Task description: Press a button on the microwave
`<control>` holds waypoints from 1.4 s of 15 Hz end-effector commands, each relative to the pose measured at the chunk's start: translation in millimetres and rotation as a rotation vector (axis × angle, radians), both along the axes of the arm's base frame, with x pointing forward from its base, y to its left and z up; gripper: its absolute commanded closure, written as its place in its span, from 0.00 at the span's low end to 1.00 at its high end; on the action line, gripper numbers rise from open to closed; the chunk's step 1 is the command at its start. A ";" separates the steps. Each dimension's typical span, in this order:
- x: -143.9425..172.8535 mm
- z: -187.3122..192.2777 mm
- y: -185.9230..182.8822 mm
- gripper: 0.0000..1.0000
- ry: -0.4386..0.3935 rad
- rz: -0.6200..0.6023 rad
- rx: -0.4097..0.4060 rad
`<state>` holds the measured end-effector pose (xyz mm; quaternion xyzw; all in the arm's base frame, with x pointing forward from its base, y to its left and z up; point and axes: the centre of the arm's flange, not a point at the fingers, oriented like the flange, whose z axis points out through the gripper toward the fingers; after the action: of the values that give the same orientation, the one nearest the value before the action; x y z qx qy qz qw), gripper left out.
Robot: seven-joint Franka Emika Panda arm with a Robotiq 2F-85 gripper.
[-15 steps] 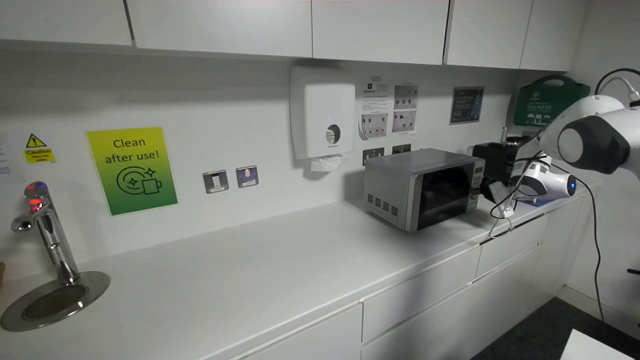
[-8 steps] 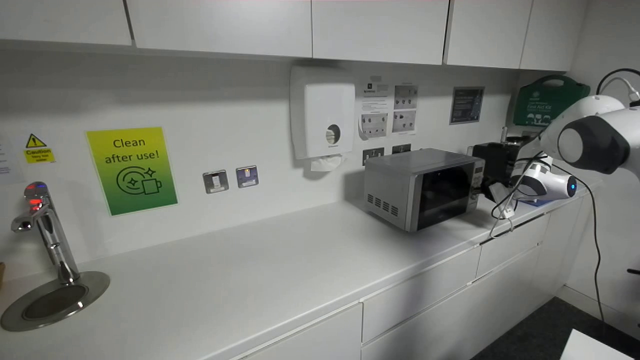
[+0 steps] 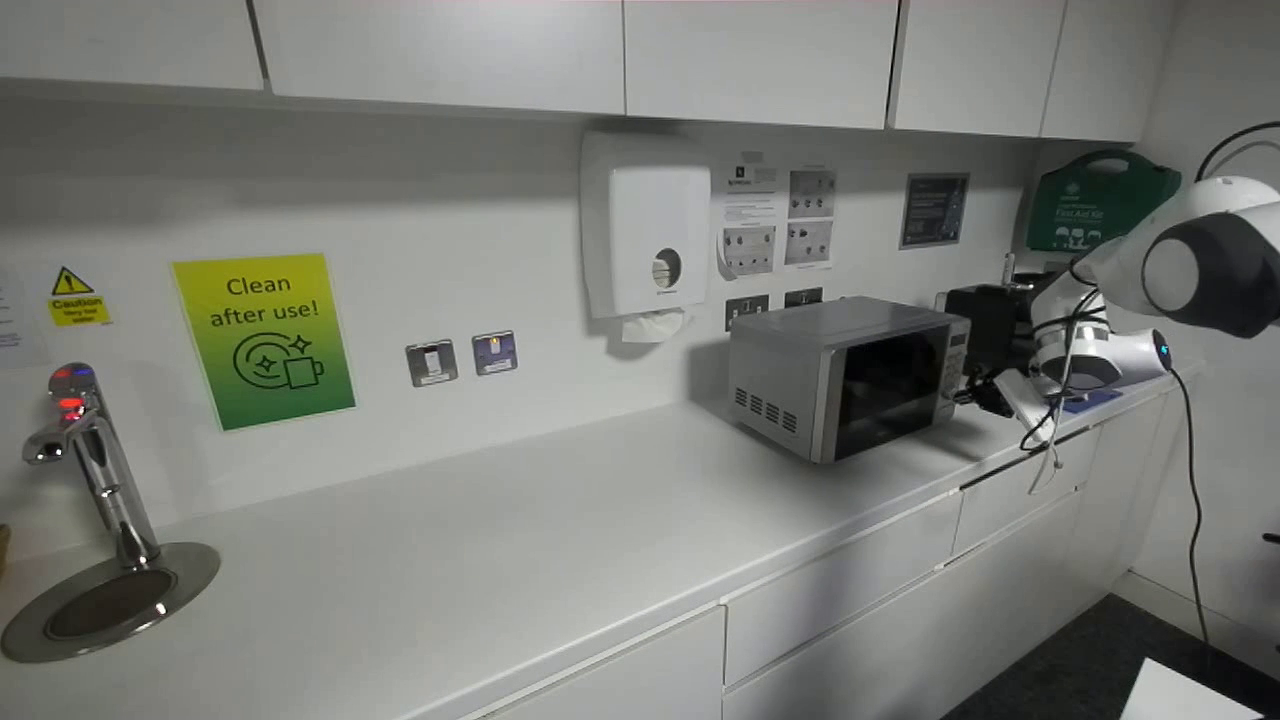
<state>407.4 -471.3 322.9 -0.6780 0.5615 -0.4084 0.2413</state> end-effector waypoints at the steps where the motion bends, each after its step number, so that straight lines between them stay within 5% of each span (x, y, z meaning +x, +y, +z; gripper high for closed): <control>1: -42.1 54.1 42.7 1.00 0.043 0.065 0.041; 6: -55.4 80.2 95.9 1.00 0.300 0.158 0.055; 13: -54.4 37.0 159.7 1.00 0.685 0.174 -0.033; 17: -61.8 27.1 187.8 1.00 0.840 0.187 -0.053; 21: -69.5 48.3 209.8 1.00 0.880 0.219 -0.092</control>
<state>362.5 -300.4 312.9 -0.8477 0.5255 -0.0721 -0.0124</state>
